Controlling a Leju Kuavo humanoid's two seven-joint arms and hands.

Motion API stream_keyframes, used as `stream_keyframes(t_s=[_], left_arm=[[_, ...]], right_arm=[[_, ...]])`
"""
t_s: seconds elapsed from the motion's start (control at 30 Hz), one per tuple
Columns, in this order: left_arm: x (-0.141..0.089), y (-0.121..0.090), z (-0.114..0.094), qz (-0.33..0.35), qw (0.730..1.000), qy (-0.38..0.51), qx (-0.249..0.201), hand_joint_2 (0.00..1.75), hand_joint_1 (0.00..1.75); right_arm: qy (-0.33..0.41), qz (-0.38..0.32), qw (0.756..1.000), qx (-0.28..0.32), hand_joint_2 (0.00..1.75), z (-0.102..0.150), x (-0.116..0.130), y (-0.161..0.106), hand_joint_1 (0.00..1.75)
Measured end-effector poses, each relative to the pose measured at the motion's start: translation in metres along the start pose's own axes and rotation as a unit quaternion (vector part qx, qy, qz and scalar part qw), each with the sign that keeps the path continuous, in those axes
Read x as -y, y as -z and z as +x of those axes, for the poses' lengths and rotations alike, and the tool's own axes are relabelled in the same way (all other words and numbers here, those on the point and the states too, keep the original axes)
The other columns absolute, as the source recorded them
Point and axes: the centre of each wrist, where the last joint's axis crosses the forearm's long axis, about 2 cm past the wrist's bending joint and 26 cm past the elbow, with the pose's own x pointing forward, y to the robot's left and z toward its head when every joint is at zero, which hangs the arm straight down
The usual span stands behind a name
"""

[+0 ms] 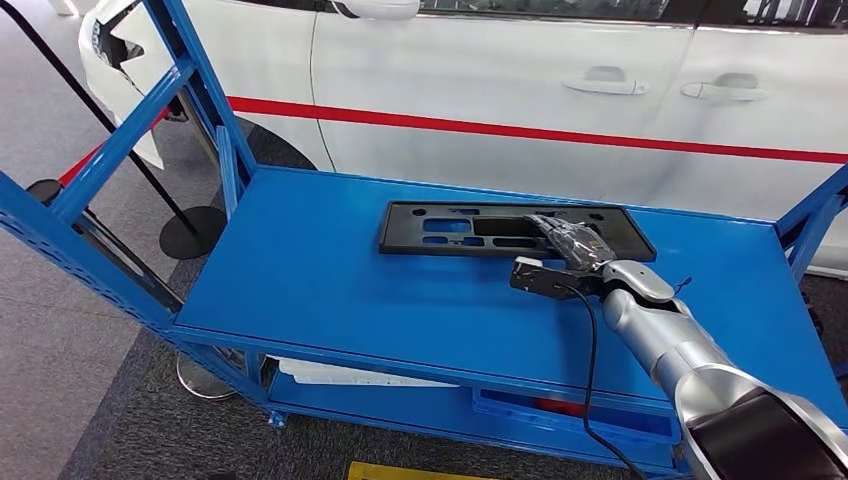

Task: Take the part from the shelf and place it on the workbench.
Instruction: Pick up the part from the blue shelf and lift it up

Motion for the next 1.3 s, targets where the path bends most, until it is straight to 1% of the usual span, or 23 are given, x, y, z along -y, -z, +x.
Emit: stream_keyframes(t_s=[0.37, 0.4, 0.43, 0.47, 0.53, 0.57, 0.6, 0.7, 0.83, 1.03, 1.17, 1.23, 1.3], left_arm=[[0.0, 0.0, 0.0, 0.0, 1.0, 0.002, 0.002, 0.0, 0.0], [0.0, 0.0, 0.0, 0.0, 1.0, 0.002, 0.002, 0.0, 0.0], [0.0, 0.0, 0.0, 0.0, 1.0, 0.001, 0.001, 0.0, 0.0], [0.0, 0.0, 0.0, 0.001, 1.0, 0.001, 0.001, 0.0, 0.0], [0.0, 0.0, 0.0, 0.002, 1.0, -0.001, 0.001, 0.0, 0.0], [0.0, 0.0, 0.0, 0.002, 1.0, -0.002, 0.001, 0.0, 0.0], [0.0, 0.0, 0.0, 0.002, 1.0, -0.002, 0.001, 0.0, 0.0], [0.0, 0.0, 0.0, 0.003, 1.0, -0.002, 0.001, 0.0, 0.0], [0.0, 0.0, 0.0, 0.003, 1.0, -0.002, 0.001, 0.0, 0.0], [0.0, 0.0, 0.0, -0.002, 1.0, -0.004, 0.005, 0.0, 0.0], [0.001, 0.0, 0.0, -0.007, 1.0, -0.006, 0.01, 0.0, 0.0], [0.0, 0.0, 0.0, -0.006, 1.0, -0.006, 0.011, 0.0, 0.0], [0.0, 0.0, 0.0, -0.005, 1.0, -0.006, 0.012, 0.0, 0.0]], right_arm=[[-0.005, -0.018, 1.0, 0.011, 1.75, 0.001, 0.0, 0.0, 1.75], [-0.005, -0.019, 1.0, 0.011, 1.75, 0.001, 0.0, 0.0, 1.72], [-0.006, -0.02, 1.0, 0.011, 1.75, 0.001, 0.0, 0.0, 1.54], [-0.007, -0.021, 1.0, 0.011, 1.75, 0.002, 0.0, 0.001, 1.2], [-0.008, -0.024, 1.0, 0.013, 1.75, 0.003, 0.0, 0.001, 0.36], [-0.008, -0.024, 1.0, 0.014, 1.75, 0.004, 0.0, 0.001, 0.1], [-0.007, -0.025, 1.0, 0.014, 1.75, 0.004, -0.002, 0.001, 0.01], [-0.006, -0.027, 1.0, 0.014, 1.75, 0.005, -0.005, 0.0, 0.0], [-0.004, -0.028, 1.0, 0.013, 0.0, 0.005, -0.007, -0.001, 0.0], [0.0, -0.029, 1.0, 0.011, 0.0, 0.005, -0.009, -0.002, 0.0], [-0.001, -0.03, 0.999, 0.01, 1.75, 0.006, -0.012, -0.003, 0.0], [0.0, -0.031, 0.999, 0.01, 1.75, 0.006, -0.013, -0.003, 0.0], [0.0, -0.031, 0.999, 0.011, 1.75, 0.006, -0.014, -0.004, 0.86]])
